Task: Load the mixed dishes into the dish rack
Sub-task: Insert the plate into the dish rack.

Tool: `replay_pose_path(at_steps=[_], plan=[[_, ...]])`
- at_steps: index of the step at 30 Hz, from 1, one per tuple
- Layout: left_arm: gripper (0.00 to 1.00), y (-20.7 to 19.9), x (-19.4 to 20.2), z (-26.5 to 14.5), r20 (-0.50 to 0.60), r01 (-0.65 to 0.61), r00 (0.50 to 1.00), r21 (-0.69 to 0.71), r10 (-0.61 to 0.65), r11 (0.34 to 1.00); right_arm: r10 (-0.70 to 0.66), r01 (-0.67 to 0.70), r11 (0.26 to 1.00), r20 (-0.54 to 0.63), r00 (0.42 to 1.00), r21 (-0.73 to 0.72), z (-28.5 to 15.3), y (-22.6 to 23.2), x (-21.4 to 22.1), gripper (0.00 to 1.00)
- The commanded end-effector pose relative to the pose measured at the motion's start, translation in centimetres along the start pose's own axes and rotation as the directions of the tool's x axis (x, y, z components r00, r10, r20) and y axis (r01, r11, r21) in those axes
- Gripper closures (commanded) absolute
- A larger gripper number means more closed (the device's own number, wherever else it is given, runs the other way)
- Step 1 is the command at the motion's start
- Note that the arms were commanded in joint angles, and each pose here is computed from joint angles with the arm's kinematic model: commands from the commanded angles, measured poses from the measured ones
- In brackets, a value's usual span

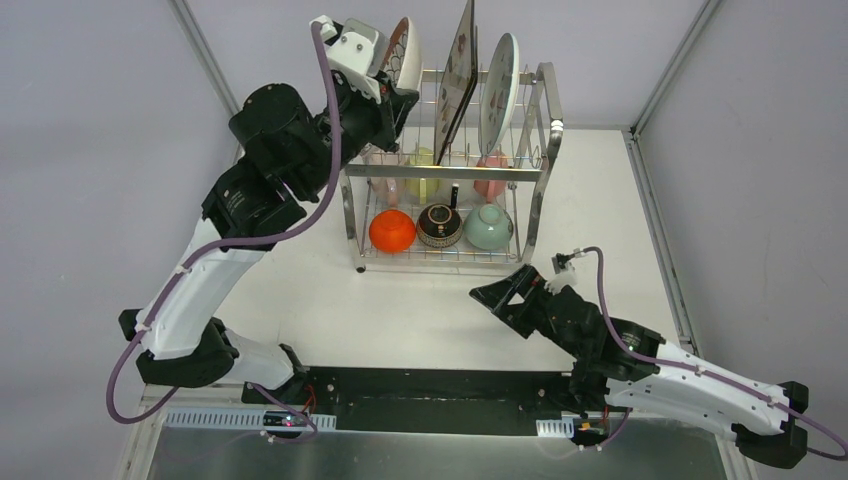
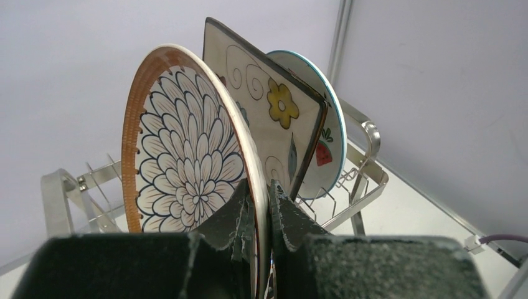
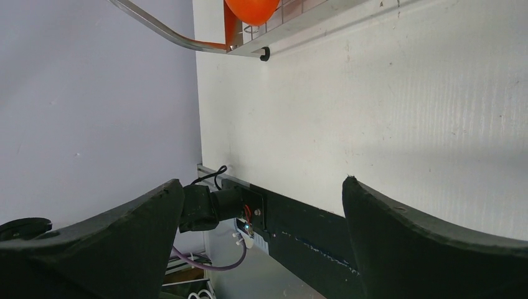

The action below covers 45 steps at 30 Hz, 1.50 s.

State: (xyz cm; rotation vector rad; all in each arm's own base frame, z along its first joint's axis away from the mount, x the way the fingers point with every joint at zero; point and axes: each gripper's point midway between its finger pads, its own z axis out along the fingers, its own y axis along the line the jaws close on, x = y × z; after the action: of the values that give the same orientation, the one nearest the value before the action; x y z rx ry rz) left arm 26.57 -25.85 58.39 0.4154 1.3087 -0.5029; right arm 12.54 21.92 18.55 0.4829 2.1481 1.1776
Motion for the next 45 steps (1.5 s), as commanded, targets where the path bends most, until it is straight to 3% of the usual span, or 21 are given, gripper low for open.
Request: replay_pose_path(at_steps=[1,24,34,45], plan=[[1.0,0.3,-7.6,-1.8,0.208,0.128,0.968,0.089,-0.144,0.988,-0.005,0.005,1.0,0.005,1.0,-0.028,-0.4,1.4,-0.4,0.0],[1.0,5.2,-8.5,2.0,0.231,0.378,0.884,0.158,-0.406,0.912,0.002,-0.002,1.0,-0.015,1.0,-0.017,0.0,1.3,0.1,0.0],[1.0,6.1,-9.7,2.9,0.287,0.386,0.86,0.175,-0.422,0.906,0.001,-0.002,1.0,-0.01,1.0,-0.015,-0.2,1.2,-0.1,0.0],[1.0,6.4,-7.9,5.1,0.239,0.444,0.84,0.215,-0.487,0.87,0.008,-0.008,1.0,-0.012,1.0,-0.018,-0.4,1.1,-0.1,0.0]])
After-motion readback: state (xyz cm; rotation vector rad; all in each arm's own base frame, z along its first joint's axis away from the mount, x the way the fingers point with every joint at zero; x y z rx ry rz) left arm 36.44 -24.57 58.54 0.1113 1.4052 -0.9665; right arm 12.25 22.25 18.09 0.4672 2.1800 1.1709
